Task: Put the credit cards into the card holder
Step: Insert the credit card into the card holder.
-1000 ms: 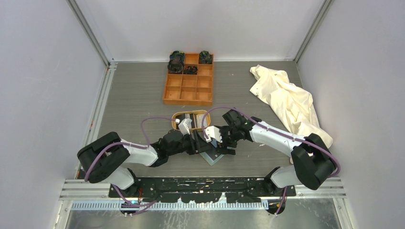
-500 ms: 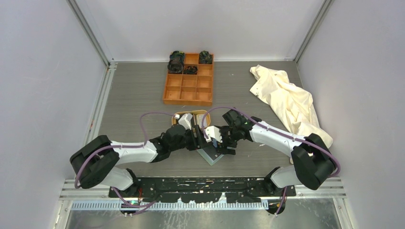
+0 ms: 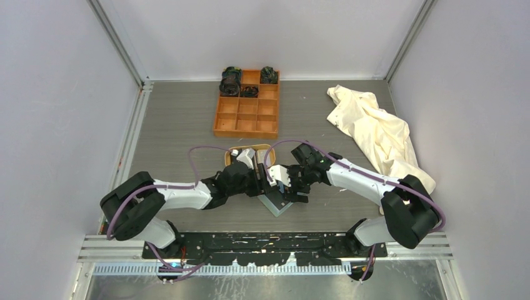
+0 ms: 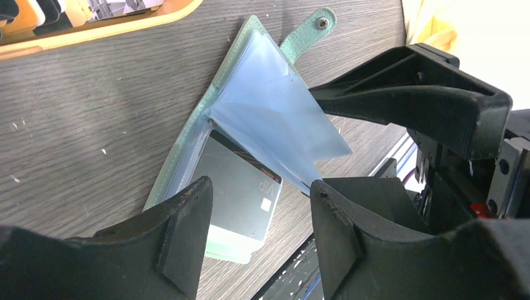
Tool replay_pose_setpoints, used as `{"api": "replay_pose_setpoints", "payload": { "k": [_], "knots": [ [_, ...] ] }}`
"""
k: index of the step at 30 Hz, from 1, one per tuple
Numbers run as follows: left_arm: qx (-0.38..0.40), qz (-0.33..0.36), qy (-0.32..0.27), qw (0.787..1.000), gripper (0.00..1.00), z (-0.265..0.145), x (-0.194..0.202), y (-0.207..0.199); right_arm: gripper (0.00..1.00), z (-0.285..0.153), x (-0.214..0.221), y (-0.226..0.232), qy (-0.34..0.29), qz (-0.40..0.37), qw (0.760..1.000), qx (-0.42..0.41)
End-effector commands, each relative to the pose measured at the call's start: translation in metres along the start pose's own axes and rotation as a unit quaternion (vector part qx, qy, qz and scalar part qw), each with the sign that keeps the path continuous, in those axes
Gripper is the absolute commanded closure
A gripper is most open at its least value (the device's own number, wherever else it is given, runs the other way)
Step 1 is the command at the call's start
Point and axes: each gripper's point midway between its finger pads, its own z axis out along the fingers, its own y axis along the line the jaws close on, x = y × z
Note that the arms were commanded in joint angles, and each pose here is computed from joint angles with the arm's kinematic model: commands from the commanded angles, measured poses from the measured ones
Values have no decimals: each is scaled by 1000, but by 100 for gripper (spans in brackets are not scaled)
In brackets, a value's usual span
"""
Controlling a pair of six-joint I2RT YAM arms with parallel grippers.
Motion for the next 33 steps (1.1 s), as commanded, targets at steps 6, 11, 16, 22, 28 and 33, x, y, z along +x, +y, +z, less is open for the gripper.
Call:
{"api": "replay_pose_setpoints", "payload": {
  "k": [6, 11, 16, 22, 28, 33],
  "knots": [
    [-2, -4, -16, 1000, 42, 11, -16, -9, 23, -5, -16, -10, -20, -4, 1000, 8],
    [-14, -11, -9, 1000, 44, 12, -12, -3, 23, -5, -16, -11, -20, -4, 1000, 8],
    [-20, -9, -7, 1000, 45, 13, -12, -2, 23, -6, -16, -11, -20, -3, 1000, 9],
    [-36, -9, 11, 999, 50, 20, -5, 8, 18, -11, -21, -13, -25, 0, 1000, 14],
    [-56, 1, 18, 998, 60, 8, 1, 22, 14, -34, -32, -14, -55, 55, 997, 12],
    [-72, 26, 39, 996, 60, -8, 8, 28, 15, -56, -51, -16, -87, 93, 992, 13]
  ]
}}
